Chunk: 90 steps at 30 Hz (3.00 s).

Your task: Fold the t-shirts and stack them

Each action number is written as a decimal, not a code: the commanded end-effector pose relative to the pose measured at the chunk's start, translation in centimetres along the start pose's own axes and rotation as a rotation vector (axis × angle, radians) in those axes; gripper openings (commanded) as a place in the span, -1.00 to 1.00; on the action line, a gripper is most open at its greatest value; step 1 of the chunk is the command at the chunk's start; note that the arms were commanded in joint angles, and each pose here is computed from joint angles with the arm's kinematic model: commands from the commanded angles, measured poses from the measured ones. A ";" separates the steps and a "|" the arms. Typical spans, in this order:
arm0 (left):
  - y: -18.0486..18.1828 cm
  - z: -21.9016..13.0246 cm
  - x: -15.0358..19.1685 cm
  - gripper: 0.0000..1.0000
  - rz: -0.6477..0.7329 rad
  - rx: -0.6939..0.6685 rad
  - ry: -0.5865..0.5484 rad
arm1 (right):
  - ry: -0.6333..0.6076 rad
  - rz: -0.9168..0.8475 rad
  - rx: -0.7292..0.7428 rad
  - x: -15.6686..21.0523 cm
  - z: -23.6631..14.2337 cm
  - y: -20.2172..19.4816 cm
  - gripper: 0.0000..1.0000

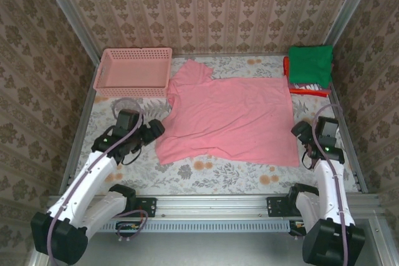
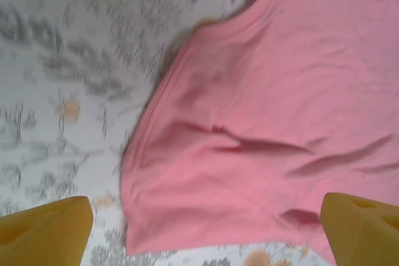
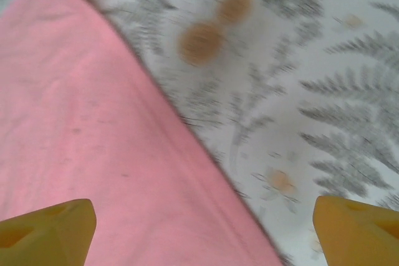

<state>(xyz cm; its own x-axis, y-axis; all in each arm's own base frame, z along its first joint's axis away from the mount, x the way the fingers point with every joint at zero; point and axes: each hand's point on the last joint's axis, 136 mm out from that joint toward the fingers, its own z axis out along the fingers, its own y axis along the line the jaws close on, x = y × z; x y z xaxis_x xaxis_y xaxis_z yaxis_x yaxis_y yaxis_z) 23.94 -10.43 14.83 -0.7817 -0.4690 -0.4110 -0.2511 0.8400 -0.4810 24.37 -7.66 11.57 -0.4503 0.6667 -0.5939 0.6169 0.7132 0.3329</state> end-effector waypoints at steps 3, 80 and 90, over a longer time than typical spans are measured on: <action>-3.9 2.3 -3.5 0.95 0.184 0.045 -0.097 | -0.051 -0.269 -0.136 -1.4 0.0 7.7 0.86; -6.3 23.8 -11.8 0.27 0.150 -0.115 0.041 | 0.301 -0.402 -0.284 8.8 8.1 19.6 0.64; -9.6 19.0 -13.3 0.56 0.190 -0.015 -0.045 | 0.306 -0.374 -0.220 8.6 9.8 17.9 0.60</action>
<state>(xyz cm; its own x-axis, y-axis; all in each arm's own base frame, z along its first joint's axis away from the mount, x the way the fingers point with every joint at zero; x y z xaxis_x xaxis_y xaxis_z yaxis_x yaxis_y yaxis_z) 47.80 -16.74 6.39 -0.8206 -0.3307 -0.4662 -0.1647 0.9178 -0.3612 38.21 9.70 6.71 -0.7973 0.3460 -0.4945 0.2004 0.9246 0.3240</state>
